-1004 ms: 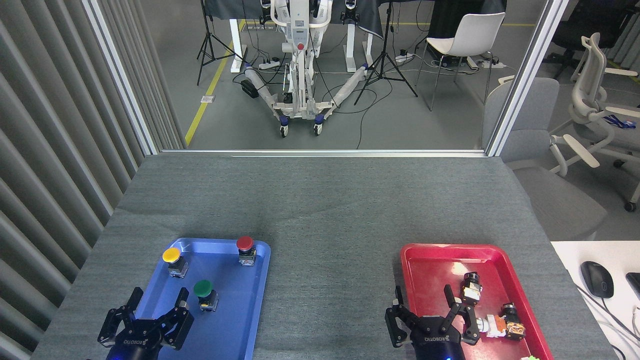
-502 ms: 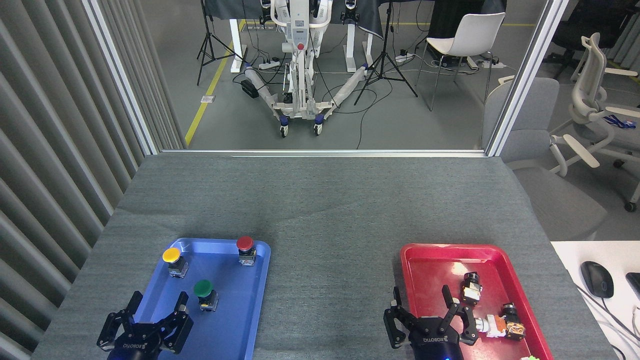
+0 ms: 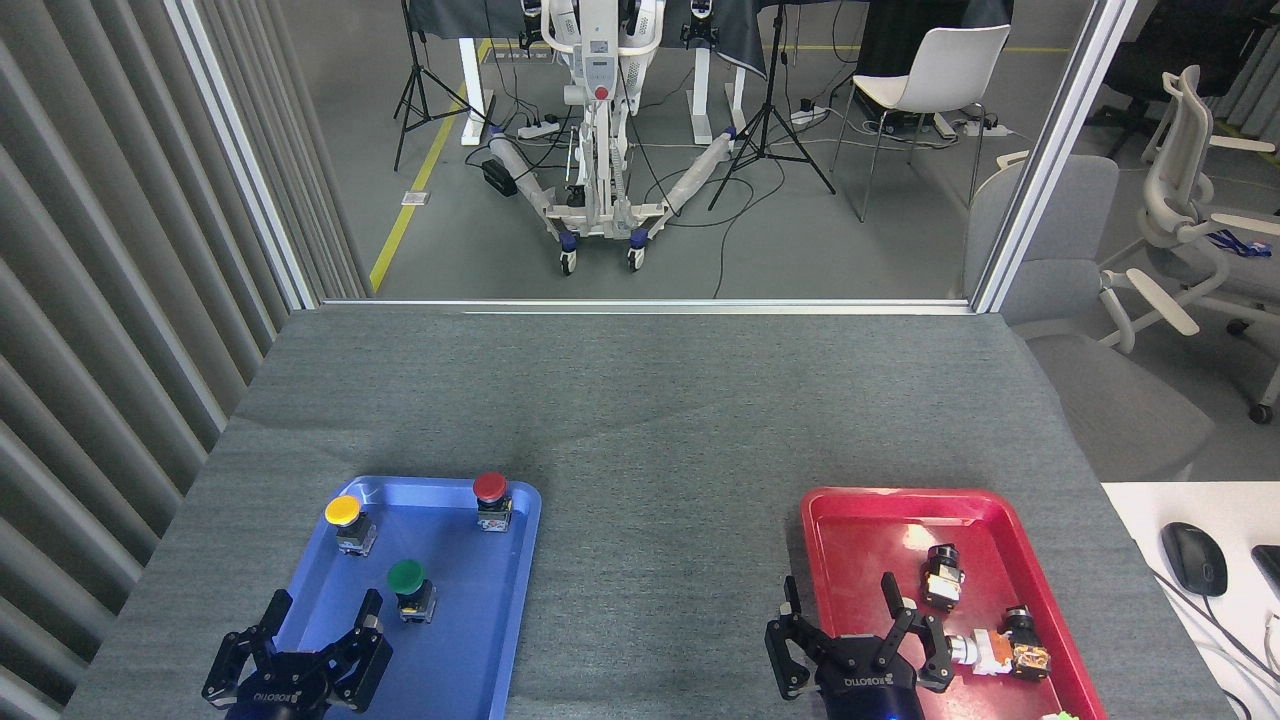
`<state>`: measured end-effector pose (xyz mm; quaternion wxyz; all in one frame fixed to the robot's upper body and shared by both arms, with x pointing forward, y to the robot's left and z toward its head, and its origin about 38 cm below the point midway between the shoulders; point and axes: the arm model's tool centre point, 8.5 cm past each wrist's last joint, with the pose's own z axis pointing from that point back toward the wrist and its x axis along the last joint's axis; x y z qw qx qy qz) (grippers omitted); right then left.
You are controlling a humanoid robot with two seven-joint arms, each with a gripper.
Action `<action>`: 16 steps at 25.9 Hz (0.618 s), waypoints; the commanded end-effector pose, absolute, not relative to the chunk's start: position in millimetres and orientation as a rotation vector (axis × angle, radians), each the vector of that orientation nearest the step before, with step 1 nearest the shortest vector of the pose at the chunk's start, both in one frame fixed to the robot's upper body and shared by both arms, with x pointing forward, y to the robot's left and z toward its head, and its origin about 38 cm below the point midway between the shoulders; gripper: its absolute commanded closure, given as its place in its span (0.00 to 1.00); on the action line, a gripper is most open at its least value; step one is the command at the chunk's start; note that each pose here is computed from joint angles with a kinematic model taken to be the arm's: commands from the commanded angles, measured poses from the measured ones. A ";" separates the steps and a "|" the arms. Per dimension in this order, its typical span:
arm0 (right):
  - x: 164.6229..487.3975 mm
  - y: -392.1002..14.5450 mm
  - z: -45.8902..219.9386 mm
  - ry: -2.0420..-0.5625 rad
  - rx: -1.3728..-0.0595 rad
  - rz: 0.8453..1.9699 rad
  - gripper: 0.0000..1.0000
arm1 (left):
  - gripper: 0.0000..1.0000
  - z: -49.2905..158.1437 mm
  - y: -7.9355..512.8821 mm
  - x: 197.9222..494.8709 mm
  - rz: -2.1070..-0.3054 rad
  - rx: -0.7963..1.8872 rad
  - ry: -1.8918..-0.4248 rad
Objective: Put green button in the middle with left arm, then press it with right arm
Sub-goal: 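Lower the left gripper onto the green button and grasp it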
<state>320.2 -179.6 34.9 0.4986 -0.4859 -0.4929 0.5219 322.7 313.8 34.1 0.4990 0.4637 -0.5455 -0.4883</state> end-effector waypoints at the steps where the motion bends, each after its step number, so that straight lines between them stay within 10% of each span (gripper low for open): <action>1: 320.1 -178.9 34.2 -1.196 -1.171 1.268 0.05 | 0.05 19.6 312.4 320.8 -1.177 1.086 -1.292; 16: 319.6 -173.2 33.3 -1.233 -1.131 1.311 0.02 | 0.08 -25.3 283.4 328.3 -1.381 1.010 -1.188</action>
